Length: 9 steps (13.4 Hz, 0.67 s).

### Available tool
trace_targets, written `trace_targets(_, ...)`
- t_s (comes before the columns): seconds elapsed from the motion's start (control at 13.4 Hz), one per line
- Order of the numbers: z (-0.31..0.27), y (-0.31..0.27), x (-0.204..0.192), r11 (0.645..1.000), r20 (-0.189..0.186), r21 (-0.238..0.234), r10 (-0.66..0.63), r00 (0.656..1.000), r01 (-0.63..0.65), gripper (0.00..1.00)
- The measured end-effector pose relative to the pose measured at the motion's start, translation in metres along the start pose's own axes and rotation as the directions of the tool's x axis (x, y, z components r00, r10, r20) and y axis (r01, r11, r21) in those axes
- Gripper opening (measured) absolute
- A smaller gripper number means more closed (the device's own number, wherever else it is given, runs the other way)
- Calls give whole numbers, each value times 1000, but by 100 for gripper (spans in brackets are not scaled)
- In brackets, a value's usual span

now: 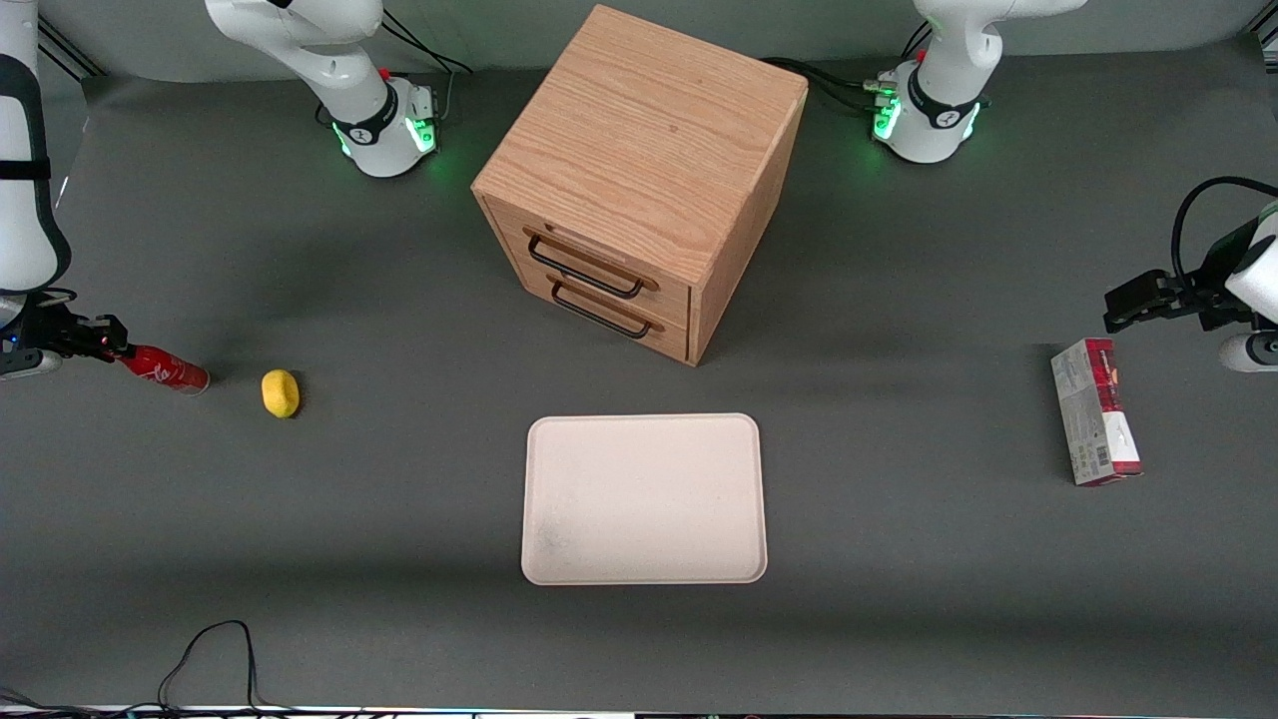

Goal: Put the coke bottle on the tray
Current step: 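Lift the held bottle and carry it toward the cream tray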

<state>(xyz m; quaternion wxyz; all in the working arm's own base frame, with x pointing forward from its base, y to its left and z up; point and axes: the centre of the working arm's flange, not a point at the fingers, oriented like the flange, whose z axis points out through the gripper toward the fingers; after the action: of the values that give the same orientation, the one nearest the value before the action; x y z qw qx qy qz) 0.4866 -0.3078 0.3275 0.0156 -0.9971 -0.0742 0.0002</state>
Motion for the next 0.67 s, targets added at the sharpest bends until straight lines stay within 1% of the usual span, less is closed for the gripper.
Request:
trace_targets(0.15, -10, -5, 9, 1000, 3, 12, -16, 1000, 16, 31)
trace_targets(0.3, -50, -10, 33, 998, -2, 22, -55, 998, 55, 31)
trace_targets(0.45, -116, -14, 57, 995, -5, 23, -102, 995, 102, 31)
trace_targets(0.67, -230, -34, 76, 986, -21, -3, -167, 986, 167, 31)
